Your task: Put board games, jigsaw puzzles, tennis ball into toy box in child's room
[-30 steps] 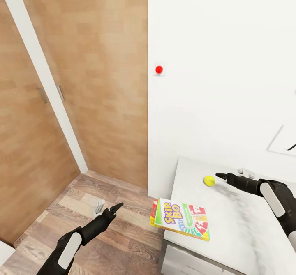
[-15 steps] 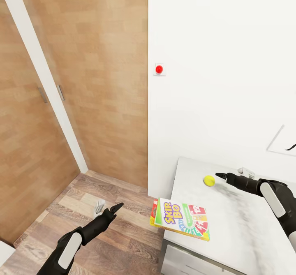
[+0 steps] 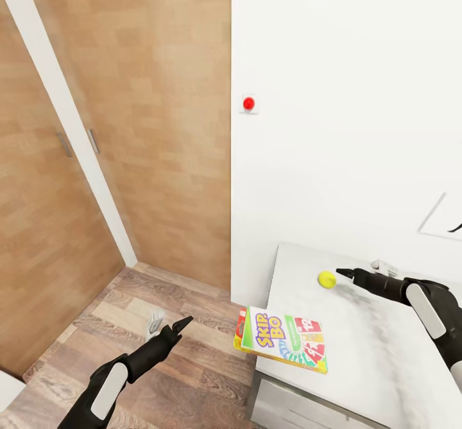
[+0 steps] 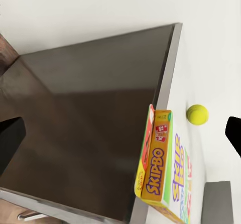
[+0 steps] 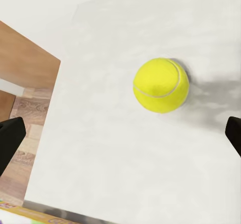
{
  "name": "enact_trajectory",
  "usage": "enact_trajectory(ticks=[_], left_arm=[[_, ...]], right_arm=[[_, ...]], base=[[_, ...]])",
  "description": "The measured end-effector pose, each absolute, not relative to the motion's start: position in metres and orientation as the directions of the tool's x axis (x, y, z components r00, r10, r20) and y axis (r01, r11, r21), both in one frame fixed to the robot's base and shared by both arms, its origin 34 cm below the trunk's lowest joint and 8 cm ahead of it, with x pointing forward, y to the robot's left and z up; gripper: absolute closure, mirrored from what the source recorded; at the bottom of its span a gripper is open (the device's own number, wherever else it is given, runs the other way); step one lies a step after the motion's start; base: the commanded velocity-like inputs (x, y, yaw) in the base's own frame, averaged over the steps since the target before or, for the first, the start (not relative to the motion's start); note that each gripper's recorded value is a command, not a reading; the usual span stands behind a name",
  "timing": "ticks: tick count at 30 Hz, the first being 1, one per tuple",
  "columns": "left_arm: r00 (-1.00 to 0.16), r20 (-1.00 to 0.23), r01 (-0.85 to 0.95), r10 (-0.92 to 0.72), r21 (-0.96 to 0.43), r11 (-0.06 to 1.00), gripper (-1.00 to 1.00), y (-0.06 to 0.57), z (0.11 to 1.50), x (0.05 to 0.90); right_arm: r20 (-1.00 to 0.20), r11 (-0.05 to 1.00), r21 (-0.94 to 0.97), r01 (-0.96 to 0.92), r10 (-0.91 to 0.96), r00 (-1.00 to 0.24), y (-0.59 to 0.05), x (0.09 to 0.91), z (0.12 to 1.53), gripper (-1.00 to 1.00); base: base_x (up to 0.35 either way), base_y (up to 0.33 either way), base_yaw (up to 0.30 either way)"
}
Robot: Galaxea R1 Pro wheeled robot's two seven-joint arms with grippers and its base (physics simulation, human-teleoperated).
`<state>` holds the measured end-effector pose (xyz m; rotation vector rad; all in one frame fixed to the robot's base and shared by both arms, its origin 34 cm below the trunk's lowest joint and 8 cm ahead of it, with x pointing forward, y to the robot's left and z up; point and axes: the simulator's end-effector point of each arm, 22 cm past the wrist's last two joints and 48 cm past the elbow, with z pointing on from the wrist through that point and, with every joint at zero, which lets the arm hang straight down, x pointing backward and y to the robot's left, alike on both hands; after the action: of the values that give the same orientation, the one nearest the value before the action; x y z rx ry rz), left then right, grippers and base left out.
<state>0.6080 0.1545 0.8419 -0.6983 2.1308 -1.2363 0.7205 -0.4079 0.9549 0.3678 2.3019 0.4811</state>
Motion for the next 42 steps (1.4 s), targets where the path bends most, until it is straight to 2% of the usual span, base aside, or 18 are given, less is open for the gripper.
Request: enact_trajectory(ticks=[22,42], left_arm=[[-0.704,-0.198,-0.175,-0.682,-0.882,0.437,-1.0,0.156,0.832,0.604],[-0.713,-0.151,-0.23,-0.685,-0.873,0.431,-1.0,0.155,0.814,0.6]], right_arm=[[-0.616,0.892,0.439,0.112,0.389,-0.684,-0.407,0.721,0.953,-1.0],[-0.624,0.894,0.436,0.105,0.385,-0.681,-0.407,0.723,0.956,-1.0]], base=[[0.0,0.0,-0.008],[0.0,0.0,-0.149]])
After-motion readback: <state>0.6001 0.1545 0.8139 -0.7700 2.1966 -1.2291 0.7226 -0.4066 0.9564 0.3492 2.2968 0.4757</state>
